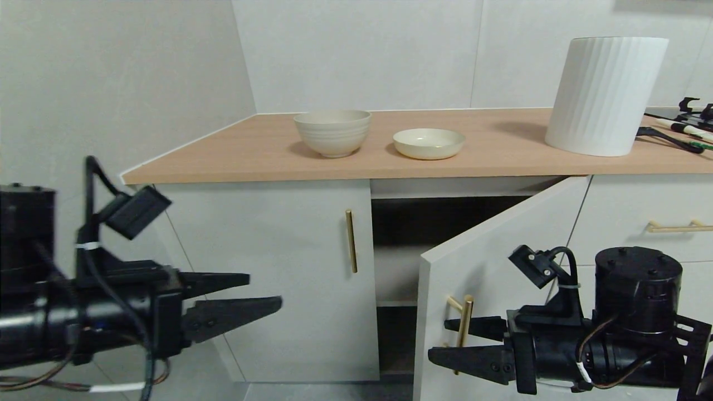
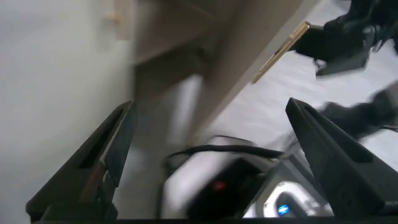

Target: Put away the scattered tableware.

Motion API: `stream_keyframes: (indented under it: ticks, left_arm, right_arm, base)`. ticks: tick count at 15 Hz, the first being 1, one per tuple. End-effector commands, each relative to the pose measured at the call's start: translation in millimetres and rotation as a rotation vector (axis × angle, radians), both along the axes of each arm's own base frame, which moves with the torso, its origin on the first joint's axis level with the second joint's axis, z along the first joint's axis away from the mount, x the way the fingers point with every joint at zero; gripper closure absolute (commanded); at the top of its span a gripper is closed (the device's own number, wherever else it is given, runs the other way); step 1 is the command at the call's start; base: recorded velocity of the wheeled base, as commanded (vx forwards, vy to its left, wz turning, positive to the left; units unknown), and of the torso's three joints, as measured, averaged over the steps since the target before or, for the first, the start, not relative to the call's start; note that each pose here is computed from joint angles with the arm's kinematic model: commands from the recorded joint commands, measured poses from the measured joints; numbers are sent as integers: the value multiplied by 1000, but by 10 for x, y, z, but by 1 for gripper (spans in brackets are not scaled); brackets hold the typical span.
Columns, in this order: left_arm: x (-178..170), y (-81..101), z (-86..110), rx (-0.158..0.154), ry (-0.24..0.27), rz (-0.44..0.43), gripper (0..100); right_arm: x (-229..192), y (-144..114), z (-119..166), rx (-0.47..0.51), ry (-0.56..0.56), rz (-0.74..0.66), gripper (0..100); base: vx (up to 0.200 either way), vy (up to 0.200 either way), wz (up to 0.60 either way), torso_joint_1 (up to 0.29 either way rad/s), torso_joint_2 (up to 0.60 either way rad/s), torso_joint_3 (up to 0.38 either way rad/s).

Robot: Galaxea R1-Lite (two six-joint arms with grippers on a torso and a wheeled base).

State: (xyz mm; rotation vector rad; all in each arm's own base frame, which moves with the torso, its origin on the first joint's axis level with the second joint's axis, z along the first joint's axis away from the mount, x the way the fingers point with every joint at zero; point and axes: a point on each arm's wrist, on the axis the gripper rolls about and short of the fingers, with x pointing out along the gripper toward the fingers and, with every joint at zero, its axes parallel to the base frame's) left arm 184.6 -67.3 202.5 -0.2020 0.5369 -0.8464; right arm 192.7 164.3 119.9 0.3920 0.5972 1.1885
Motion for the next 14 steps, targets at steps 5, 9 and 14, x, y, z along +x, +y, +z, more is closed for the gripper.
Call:
stream_keyframes:
  ticks: [5, 9, 14]
  left_arm:
    - [565, -858, -1035, -10, 255, -176, 0]
    - [610, -881, -1049, -14, 238, -166, 0]
    - [1006, -1100, -1225, -26, 147, -114, 100]
  right_arm:
    - [4, -1, -15, 4, -7, -3, 0]
    - [3, -2, -13, 5, -9, -4, 0]
    - [-3, -3, -18, 4, -8, -3, 0]
  base:
    - [0, 0, 0, 0, 0, 0]
    - [0, 0, 0, 0, 0, 0]
    - [0, 0, 0, 0, 0, 0]
